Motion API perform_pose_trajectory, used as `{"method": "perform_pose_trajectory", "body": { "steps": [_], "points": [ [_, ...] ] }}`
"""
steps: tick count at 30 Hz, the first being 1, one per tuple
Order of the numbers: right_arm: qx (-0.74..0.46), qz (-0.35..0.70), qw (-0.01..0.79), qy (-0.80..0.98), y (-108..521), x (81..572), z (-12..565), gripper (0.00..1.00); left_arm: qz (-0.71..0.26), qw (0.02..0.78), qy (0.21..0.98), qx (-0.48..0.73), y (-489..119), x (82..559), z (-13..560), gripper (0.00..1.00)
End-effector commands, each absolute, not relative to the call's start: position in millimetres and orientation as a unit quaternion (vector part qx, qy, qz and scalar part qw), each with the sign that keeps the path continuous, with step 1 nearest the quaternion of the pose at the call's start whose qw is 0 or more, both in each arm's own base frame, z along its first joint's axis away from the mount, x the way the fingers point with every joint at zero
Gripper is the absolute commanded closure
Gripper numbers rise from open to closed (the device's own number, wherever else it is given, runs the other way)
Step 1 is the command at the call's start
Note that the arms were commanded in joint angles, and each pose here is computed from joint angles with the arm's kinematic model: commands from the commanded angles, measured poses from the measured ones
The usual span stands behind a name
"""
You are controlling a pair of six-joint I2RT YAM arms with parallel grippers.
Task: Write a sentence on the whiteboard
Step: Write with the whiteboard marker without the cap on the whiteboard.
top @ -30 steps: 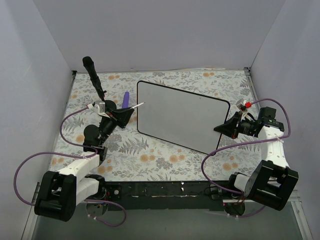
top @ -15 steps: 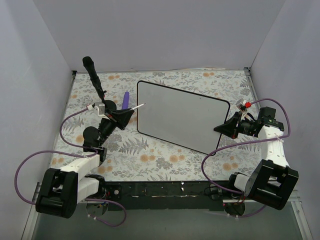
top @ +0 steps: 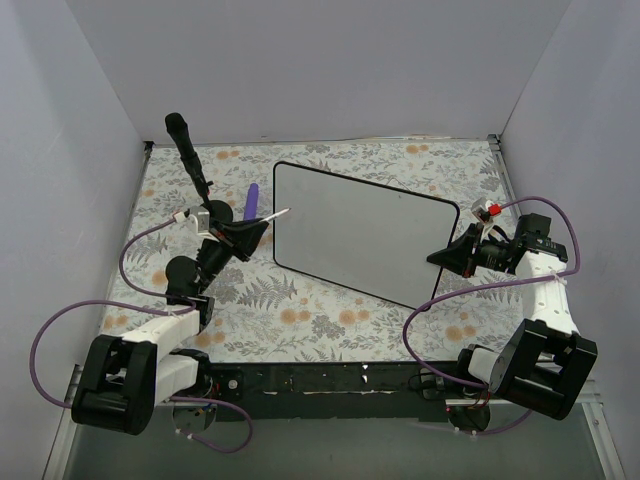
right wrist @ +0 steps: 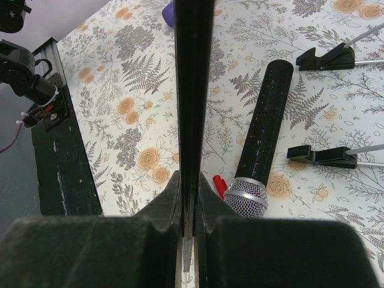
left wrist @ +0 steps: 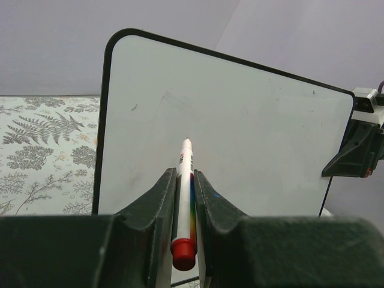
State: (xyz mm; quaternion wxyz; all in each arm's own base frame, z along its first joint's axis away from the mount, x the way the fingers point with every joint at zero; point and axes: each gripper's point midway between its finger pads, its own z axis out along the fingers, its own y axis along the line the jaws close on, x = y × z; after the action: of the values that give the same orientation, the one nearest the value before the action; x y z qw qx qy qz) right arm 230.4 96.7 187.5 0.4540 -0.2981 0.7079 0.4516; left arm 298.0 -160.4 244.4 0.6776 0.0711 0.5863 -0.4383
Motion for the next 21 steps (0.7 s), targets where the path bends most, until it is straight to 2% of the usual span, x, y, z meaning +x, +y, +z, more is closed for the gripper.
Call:
{"method": "perform_pose_trajectory", "body": {
  "steps": [1, 21],
  "points": [
    [-0.326, 0.420, 0.457, 0.713, 93.2, 234.5, 180.7, 0.99, -0.435, 0.689, 0.574, 0.083, -158.9, 293.7, 247.1, 1.00],
    [-0.328, 0.420, 0.457, 0.712, 93.6, 234.7, 180.6, 0.99, -0.436, 0.694, 0.567, 0.088, -159.0, 292.1, 243.9, 1.00]
  ]
}}
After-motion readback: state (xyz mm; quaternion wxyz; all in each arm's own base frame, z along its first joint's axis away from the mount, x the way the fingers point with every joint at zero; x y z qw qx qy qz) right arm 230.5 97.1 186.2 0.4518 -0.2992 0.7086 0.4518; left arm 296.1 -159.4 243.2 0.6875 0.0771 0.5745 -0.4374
